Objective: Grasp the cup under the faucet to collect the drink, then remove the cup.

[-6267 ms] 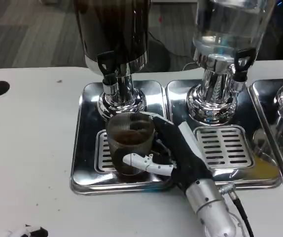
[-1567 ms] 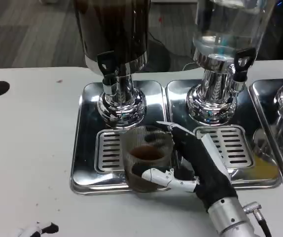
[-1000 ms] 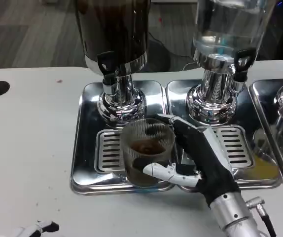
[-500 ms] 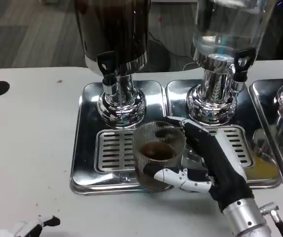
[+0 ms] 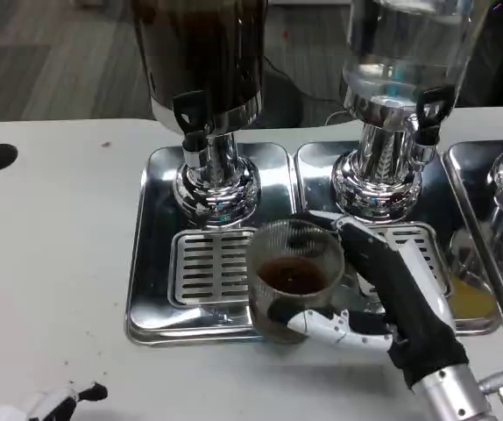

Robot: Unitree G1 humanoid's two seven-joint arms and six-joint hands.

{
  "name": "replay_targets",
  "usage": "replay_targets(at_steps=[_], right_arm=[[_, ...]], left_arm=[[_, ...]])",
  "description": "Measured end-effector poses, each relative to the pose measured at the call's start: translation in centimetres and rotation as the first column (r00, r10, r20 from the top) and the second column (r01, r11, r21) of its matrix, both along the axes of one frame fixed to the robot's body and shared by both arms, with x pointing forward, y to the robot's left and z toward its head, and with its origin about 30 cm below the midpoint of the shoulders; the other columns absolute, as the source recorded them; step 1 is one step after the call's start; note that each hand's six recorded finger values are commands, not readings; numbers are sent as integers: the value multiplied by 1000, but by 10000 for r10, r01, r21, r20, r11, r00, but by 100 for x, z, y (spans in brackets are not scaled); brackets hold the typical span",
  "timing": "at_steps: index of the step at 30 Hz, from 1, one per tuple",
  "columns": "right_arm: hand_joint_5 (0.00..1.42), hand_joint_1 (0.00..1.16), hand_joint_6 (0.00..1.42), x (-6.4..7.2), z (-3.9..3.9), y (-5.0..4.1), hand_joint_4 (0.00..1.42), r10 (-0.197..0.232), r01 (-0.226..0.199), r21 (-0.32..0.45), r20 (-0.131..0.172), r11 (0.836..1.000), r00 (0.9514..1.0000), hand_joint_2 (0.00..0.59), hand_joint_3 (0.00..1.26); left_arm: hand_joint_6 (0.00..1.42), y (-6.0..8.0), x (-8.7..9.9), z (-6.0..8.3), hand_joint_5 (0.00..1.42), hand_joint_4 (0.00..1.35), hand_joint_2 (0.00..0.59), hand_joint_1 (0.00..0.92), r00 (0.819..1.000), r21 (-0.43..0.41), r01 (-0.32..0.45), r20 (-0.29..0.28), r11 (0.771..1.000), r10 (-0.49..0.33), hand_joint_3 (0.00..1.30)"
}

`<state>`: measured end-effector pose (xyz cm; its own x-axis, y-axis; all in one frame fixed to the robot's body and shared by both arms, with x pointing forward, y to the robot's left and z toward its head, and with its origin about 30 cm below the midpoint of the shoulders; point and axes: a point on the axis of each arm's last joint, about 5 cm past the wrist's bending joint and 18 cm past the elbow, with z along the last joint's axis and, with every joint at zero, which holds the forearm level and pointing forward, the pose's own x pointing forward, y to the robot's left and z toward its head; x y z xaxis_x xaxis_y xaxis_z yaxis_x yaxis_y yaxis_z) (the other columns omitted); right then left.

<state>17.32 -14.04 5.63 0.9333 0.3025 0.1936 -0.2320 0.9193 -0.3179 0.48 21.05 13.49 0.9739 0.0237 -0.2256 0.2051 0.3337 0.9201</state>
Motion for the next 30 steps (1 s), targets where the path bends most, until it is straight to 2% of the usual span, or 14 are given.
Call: replay_targets(at_steps=[8, 15, 22, 27, 30], right_arm=[[475, 727, 318, -96, -40, -68, 441, -21, 21, -43, 3, 10000, 10000, 97, 386], [489, 738, 319, -136, -39, -130, 441, 12, -12, 28, 261, 10000, 9997, 94, 386], [491, 735, 319, -196, -62, -216, 453, -59, 60, -24, 324, 10000, 9995, 101, 394], [491, 729, 319, -225, -76, -243, 456, -39, 37, 37, 498, 10000, 9988, 99, 395], [491, 727, 319, -256, -110, -268, 457, -21, 18, 69, 473, 10000, 9989, 99, 395]], left_arm=[[530, 1, 18, -4, 325, 236, 159, 0, 10000, -5, -13, -58, 10000, 13, 315], [531, 7, 18, -5, 325, 236, 160, 0, 9999, 11, -124, -104, 9999, 125, 314], [531, 15, 18, -8, 325, 236, 160, 0, 9995, 49, -288, -160, 9996, 288, 314], [531, 17, 21, -1, 325, 236, 157, 0, 9992, 75, -364, -158, 9993, 366, 314], [533, 16, 25, 8, 325, 236, 156, 0, 9991, 94, -406, -136, 9991, 408, 314]])
